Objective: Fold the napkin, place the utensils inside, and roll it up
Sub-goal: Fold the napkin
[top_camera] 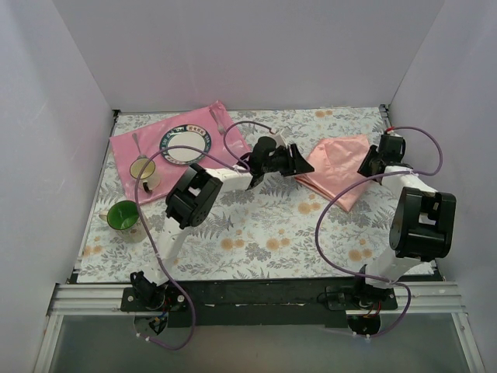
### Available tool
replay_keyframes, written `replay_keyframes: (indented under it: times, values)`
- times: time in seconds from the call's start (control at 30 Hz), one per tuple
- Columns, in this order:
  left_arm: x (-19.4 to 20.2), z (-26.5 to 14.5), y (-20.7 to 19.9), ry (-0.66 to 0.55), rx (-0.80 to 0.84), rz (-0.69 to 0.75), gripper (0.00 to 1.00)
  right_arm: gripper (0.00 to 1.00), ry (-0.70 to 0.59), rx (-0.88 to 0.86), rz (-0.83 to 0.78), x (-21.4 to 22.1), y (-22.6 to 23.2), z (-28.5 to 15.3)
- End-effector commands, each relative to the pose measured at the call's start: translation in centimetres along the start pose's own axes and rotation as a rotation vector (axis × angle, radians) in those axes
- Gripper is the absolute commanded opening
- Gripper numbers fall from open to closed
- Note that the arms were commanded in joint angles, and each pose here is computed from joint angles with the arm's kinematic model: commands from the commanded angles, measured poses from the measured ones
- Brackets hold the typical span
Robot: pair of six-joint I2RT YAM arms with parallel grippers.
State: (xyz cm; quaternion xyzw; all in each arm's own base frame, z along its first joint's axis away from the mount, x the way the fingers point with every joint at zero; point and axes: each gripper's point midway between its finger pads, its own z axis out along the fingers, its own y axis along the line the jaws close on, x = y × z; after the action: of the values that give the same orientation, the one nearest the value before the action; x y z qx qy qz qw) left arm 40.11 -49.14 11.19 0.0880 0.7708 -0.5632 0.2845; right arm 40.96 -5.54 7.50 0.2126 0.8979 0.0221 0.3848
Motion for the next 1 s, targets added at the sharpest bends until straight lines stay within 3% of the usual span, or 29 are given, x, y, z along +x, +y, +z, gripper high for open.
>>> replay_keyframes:
  times: [0.0,0.37,0.63,0.73,0.77,0.87,0.97]
  values:
    - [0.1,1.7,-0.2,0.012,0.017,0.043,0.39,0.34,-0.074,-0.018,0.001,-3.0,0.6,2.0]
    - [0.9,2.0,4.6,0.037,-0.133,0.057,0.38,0.32,-0.055,0.009,-0.035,-3.8,-0.7,5.2]
    - [-1.5,1.8,1.6,0.043,-0.123,0.089,0.39,0.32,0.016,-0.032,-0.106,-3.1,-0.1,6.1]
    - [-3.0,1.1,-0.9,0.027,-0.113,0.098,0.44,0.46,-0.025,0.036,-0.187,-4.2,0.5,4.5]
    - [-4.2,0.4,-2.7,0.005,-0.102,0.111,0.46,0.55,-0.056,0.053,-0.214,-4.9,1.5,3.4]
    - [-6.2,-0.7,-5.3,-0.019,-0.108,0.119,0.54,0.66,-0.088,0.125,-0.251,-5.9,2.0,0.9]
    - [-6.4,-1.9,-6.5,0.003,-0.145,0.075,0.55,0.70,-0.092,0.105,-0.281,-5.5,3.7,-1.7]
